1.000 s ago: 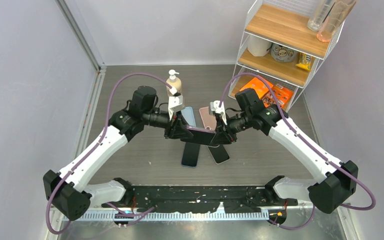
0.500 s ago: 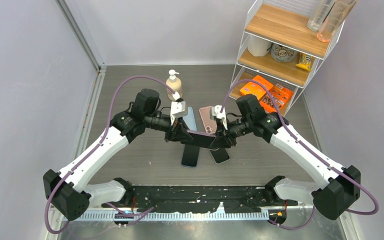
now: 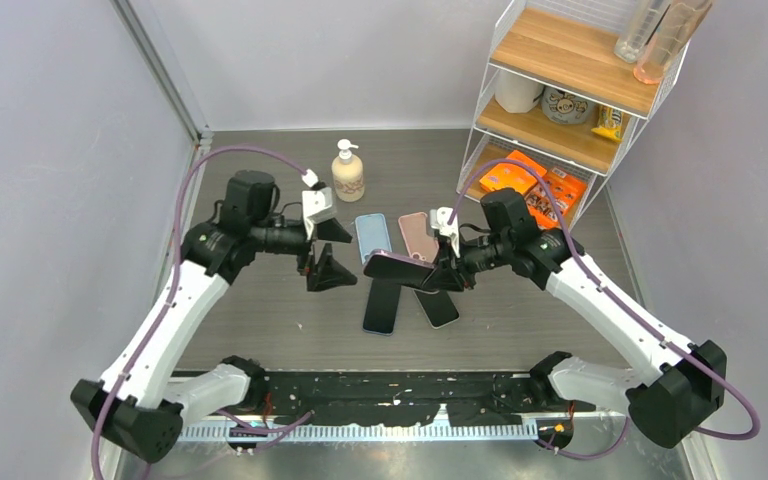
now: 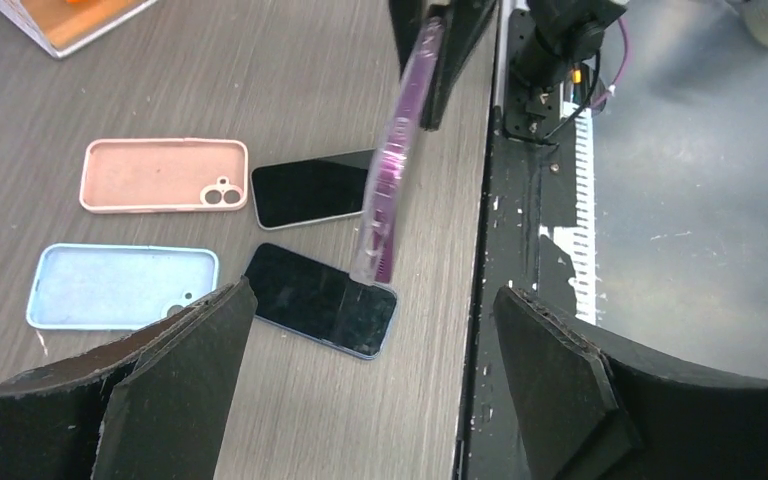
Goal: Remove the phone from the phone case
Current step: Remove the phone case from the phone.
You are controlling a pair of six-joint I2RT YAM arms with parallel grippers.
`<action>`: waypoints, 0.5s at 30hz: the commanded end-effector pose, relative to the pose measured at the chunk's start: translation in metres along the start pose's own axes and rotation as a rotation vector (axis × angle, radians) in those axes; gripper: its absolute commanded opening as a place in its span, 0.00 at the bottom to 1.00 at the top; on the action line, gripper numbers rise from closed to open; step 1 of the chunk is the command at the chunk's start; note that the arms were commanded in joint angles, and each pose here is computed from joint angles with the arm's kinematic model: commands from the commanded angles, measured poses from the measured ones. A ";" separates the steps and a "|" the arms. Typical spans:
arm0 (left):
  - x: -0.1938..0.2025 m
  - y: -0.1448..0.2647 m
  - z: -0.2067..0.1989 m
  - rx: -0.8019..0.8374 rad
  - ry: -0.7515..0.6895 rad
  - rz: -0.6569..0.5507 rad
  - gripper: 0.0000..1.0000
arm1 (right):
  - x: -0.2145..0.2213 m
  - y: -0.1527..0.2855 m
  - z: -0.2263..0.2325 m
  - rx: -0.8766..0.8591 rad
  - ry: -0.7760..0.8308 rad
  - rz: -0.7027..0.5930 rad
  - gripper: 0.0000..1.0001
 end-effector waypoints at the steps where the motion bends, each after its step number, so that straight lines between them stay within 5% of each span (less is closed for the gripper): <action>1: -0.016 0.026 -0.042 0.074 -0.061 -0.055 0.99 | -0.022 0.005 0.003 -0.052 0.069 -0.089 0.05; 8: -0.002 0.029 -0.077 0.271 0.032 -0.046 0.94 | -0.031 0.003 0.012 -0.198 0.011 -0.119 0.05; 15: 0.002 0.021 -0.070 0.304 0.101 -0.037 0.84 | -0.038 0.003 0.009 -0.217 -0.002 -0.130 0.05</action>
Point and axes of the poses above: each gripper's point midway between its finger pads, its own y axis back along the fingers, its own z axis along the line the jaws close on, x = y × z, the point moved 3 cm from there along y, back along the fingers, and after that the axes turned 10 degrees about y, right-handed, at the moved point
